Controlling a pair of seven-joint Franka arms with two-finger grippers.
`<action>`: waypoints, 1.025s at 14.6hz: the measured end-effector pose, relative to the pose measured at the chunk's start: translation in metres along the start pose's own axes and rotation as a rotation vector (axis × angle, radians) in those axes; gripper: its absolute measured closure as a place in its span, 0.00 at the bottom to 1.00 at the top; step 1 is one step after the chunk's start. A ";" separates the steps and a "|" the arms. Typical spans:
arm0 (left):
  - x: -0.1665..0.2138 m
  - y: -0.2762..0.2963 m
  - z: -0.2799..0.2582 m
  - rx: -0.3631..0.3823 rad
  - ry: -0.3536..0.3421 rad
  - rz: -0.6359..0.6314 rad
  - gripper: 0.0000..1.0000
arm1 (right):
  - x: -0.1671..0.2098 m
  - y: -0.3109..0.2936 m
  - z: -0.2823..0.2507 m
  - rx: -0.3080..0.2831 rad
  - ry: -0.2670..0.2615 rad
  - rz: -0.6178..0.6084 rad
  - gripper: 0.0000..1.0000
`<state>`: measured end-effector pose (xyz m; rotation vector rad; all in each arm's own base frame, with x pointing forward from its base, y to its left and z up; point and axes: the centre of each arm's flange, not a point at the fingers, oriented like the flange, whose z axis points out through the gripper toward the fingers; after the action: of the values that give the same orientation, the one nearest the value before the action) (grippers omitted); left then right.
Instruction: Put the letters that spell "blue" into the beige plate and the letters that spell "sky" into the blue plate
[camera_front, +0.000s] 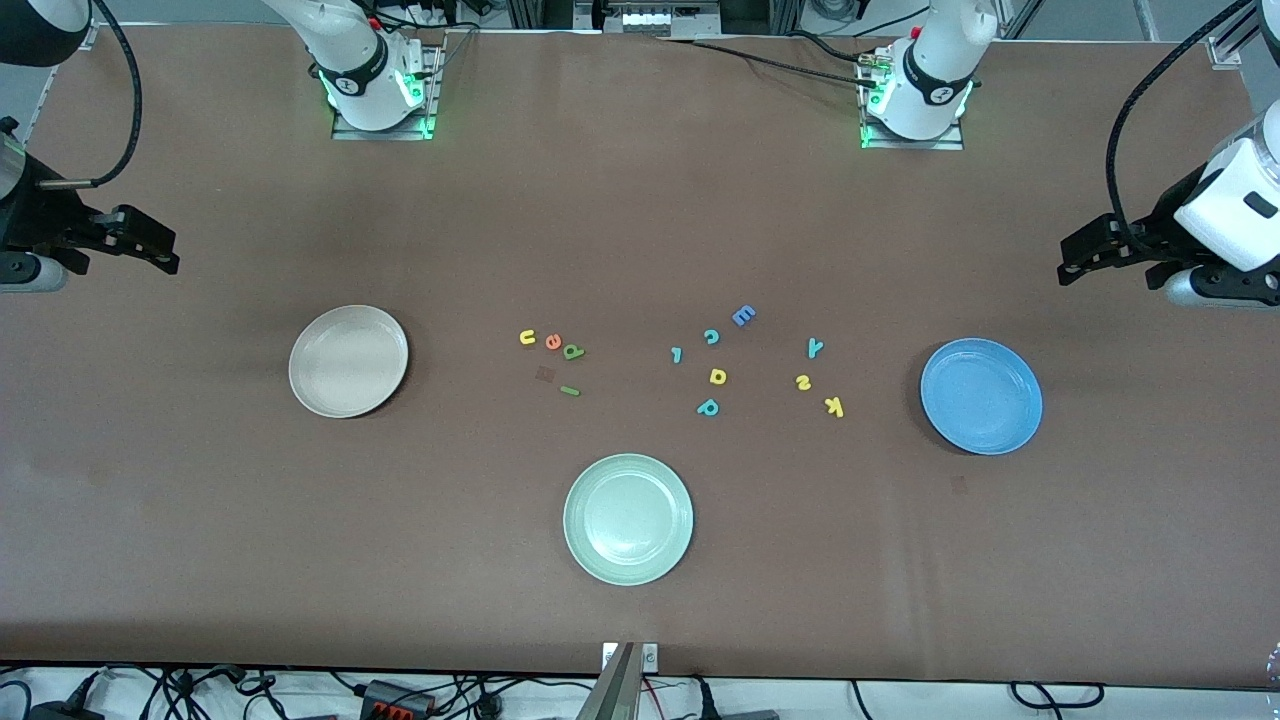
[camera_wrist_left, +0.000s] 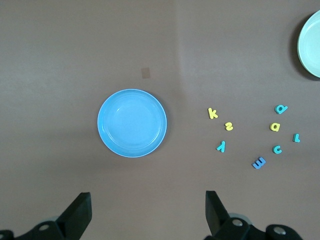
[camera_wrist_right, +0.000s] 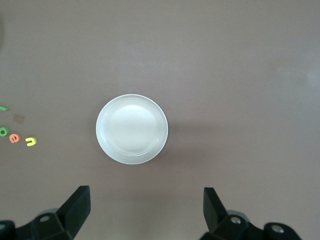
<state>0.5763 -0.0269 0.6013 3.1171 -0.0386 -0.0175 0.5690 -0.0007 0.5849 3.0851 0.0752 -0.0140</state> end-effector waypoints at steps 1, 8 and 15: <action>0.000 0.000 -0.001 0.000 0.001 0.001 0.00 | 0.000 -0.003 0.001 0.000 -0.001 -0.006 0.00; -0.003 0.021 0.032 0.004 -0.157 0.040 0.00 | 0.000 -0.003 0.001 0.000 -0.005 -0.005 0.00; 0.034 0.108 0.159 0.010 -0.297 0.168 0.00 | 0.015 -0.059 0.087 0.002 -0.157 -0.108 0.00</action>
<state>0.6057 -0.1399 0.4449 3.0787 -0.3054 -0.4769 0.5809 0.0536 0.4948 3.0648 0.2336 -0.2610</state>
